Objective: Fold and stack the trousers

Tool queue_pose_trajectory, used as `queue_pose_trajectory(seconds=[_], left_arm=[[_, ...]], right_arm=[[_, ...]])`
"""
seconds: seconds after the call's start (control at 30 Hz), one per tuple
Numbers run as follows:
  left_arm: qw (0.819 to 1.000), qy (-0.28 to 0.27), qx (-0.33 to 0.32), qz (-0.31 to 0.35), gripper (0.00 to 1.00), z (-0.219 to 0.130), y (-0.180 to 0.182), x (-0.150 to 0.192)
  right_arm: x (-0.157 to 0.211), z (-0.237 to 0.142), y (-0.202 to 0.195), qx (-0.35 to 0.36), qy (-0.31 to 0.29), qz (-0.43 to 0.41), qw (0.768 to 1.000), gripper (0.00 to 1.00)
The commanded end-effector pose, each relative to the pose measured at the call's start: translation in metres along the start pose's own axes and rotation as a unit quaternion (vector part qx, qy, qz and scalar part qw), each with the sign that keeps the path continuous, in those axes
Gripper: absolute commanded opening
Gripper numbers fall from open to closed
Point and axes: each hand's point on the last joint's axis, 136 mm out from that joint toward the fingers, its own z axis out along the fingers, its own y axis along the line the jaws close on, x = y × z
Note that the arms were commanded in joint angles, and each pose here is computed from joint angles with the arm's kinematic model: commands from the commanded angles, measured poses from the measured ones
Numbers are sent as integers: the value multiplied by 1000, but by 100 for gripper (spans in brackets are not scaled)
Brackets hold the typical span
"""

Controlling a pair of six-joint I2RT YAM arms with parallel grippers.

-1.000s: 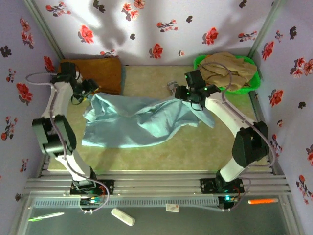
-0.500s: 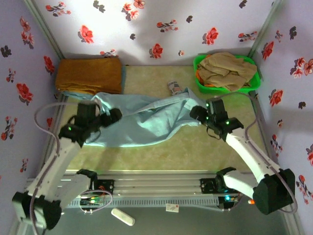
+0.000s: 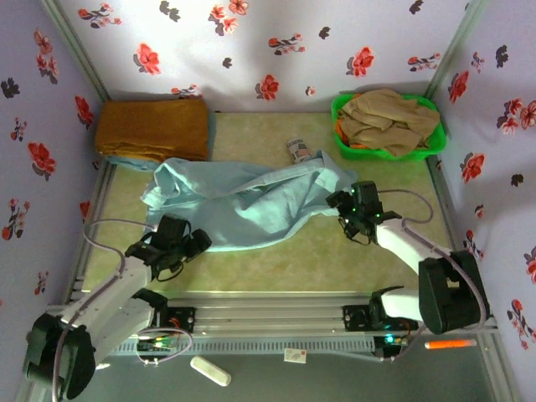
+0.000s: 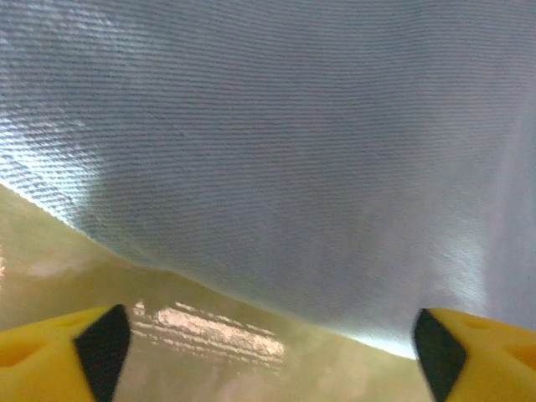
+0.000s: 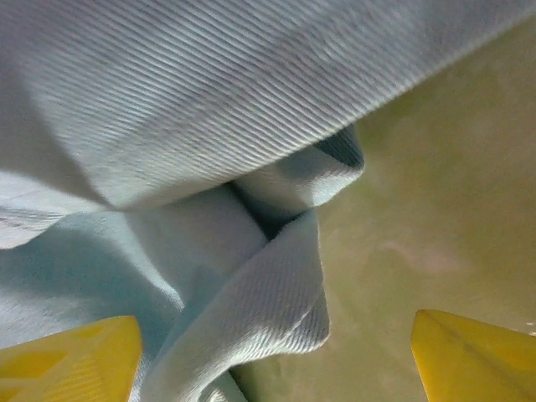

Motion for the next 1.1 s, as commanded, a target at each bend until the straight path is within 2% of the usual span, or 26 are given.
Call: queue_pose_trajectory(seconds=[0.0,0.1,0.13,0.2,0.3,0.33,0.37,0.5,0.67,0.8,0.93,1.03,1.07], left_arm=[[999,-31,4,-21,78,10,-1,-10],[999,-37,-9,-21,57,18,6,-10],[999,-42,-19,-19,46,19,10,-12],[998,-53,-27,-12,32,18,13,-16],[997,-74,-33,5,11,7,10,-30],[996,-82,-33,10,0,2,8,-35],[996,-87,-32,15,0,-3,6,-40],[994,-102,-28,22,0,-26,-6,-63],[991,-135,6,-12,0,-58,-19,-106],[985,-169,20,-41,0,-85,-23,-140],[977,-202,14,-66,0,-112,-13,-164],[971,-219,10,-93,0,-125,2,-170],[970,-223,10,-100,0,-127,6,-170]], right_arm=[[-3,6,24,-57,5,48,997,83],[-5,15,21,-49,6,53,997,79],[-7,19,19,-45,4,55,997,75],[-11,25,15,-41,7,62,997,57],[-20,27,16,-48,4,59,997,17],[-24,24,22,-55,-1,40,998,5],[-27,19,28,-53,-6,18,998,0],[-36,-11,69,-46,-17,-106,993,0],[-52,-63,139,-22,-47,-295,954,0],[-46,-104,196,-33,-76,-384,920,0],[7,-134,231,-86,-46,-462,882,0],[68,-130,221,-99,19,-534,839,12],[89,-125,209,-95,51,-555,825,20]])
